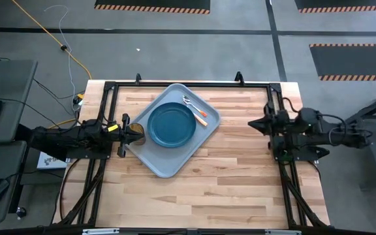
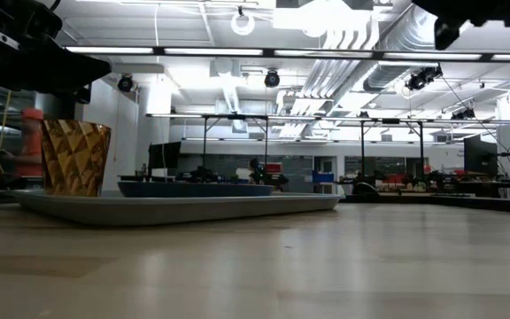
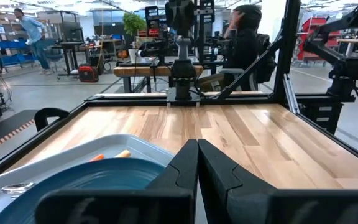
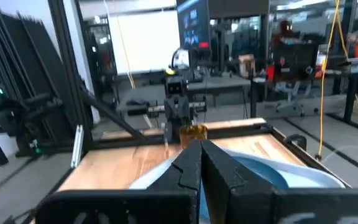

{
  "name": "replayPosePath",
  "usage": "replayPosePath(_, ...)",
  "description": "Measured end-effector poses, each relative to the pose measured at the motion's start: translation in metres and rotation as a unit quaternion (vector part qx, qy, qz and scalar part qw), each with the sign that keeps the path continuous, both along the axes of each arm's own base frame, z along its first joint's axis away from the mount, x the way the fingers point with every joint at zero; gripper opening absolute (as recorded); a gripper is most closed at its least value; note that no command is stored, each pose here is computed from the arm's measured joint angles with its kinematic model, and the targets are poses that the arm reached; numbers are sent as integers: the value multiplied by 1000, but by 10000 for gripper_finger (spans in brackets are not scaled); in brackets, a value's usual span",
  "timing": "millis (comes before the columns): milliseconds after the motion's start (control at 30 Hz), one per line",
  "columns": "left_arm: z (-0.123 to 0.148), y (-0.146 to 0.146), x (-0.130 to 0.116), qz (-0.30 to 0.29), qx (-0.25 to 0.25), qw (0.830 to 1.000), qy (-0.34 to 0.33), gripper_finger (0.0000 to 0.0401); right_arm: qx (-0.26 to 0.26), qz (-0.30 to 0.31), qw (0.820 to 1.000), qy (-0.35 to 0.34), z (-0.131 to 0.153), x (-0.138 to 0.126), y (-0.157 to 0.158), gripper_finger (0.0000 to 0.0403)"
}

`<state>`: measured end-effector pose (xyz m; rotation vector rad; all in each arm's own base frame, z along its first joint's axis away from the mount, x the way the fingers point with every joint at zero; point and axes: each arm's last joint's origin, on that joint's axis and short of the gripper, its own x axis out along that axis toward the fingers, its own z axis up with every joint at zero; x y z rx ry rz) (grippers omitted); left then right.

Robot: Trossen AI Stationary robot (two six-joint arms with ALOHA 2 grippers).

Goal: Pick and place plate/cup/fork/spoon on tray
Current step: Return to Home Position

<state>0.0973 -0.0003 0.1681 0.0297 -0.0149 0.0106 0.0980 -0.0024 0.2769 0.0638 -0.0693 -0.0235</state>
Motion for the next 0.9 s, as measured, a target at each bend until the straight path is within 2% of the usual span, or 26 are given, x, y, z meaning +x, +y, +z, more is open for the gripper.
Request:
replayPosePath(233,0,0,0,0,0,1000,0,0,11,3,998,-60,-22,-21,1,0)
replayPosePath(567,0,0,0,0,0,1000,0,0,17,25,994,-108,-72,-4,1,0)
replayPosePath(900,0,0,0,0,0,1000,0,0,15,46,994,-101,-82,-1,2,0)
